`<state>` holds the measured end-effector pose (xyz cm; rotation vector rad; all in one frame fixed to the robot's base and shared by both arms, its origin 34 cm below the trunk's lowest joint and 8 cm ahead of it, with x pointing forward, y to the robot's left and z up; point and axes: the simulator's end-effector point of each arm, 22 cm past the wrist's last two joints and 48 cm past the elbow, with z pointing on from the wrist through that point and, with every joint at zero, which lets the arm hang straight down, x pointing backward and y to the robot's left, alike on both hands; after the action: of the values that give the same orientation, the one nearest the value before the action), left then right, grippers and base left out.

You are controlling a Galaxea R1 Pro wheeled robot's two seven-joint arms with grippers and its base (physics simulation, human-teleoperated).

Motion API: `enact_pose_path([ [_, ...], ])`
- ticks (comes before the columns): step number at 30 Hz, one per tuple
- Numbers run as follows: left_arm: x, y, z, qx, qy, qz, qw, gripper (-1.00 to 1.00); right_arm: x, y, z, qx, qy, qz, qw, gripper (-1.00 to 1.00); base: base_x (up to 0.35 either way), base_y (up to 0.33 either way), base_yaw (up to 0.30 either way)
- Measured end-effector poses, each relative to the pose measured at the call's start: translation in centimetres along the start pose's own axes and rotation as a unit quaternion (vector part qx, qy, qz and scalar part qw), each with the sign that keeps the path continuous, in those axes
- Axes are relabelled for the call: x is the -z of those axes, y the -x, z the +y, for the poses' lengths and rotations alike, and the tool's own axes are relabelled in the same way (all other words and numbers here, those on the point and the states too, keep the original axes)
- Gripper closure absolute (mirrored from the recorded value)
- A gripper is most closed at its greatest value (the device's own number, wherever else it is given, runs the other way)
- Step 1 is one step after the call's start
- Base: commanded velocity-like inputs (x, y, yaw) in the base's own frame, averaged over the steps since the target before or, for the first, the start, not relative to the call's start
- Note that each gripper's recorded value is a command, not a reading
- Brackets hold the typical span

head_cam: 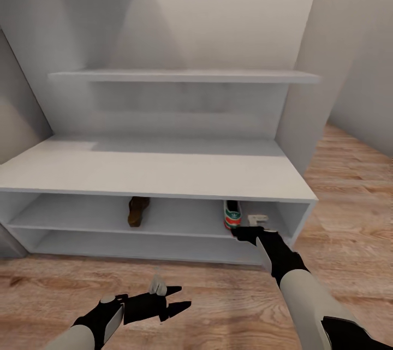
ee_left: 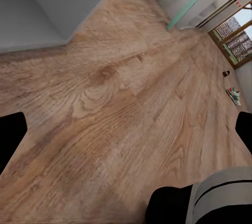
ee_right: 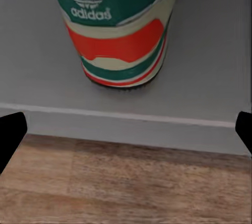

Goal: Pick up the two gym shoes and the two sandals from the corridor floor and place them onto the hallstand (shoe rack) in the corridor, making sure they are on the rack and not on the floor. Arrange them so the two gym shoes are next to each other and the two sandals are next to each other.

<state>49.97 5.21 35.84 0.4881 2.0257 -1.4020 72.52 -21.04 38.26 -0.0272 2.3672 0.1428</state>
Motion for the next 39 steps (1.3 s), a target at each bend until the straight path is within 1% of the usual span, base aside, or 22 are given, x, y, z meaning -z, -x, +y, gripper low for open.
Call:
enact_pose_path([
  [22, 0.1, 0.0, 0.0, 0.0, 0.0, 0.0, 1.0, -1.0, -0.1, -0.5, 0.0, -0.001, 0.001, 0.004, 1.0, -1.0, -0.342, 0.0, 0.0],
  [31, 0.4, 0.2, 0.3, -0.003, 0.003, -0.001, 1.0, -1.0, -0.1, -0.7, 0.1, -0.004, 0.002, 0.006, 1.0, -1.0, -0.339, 0.0, 0.0],
  [35, 0.6, 0.3, 0.5, -0.004, 0.005, -0.001, 1.0, -1.0, -0.1, -1.1, 0.1, -0.005, 0.002, 0.008, 1.0, -1.0, -0.185, 0.0, 0.0],
  [39, 1.1, 0.3, 0.8, -0.005, 0.01, 0.0, 0.9999, -1.0, 0.0, -0.8, 0.0, -0.004, 0.002, 0.003, 1.0, -1.0, -0.049, 0.0, 0.0],
])
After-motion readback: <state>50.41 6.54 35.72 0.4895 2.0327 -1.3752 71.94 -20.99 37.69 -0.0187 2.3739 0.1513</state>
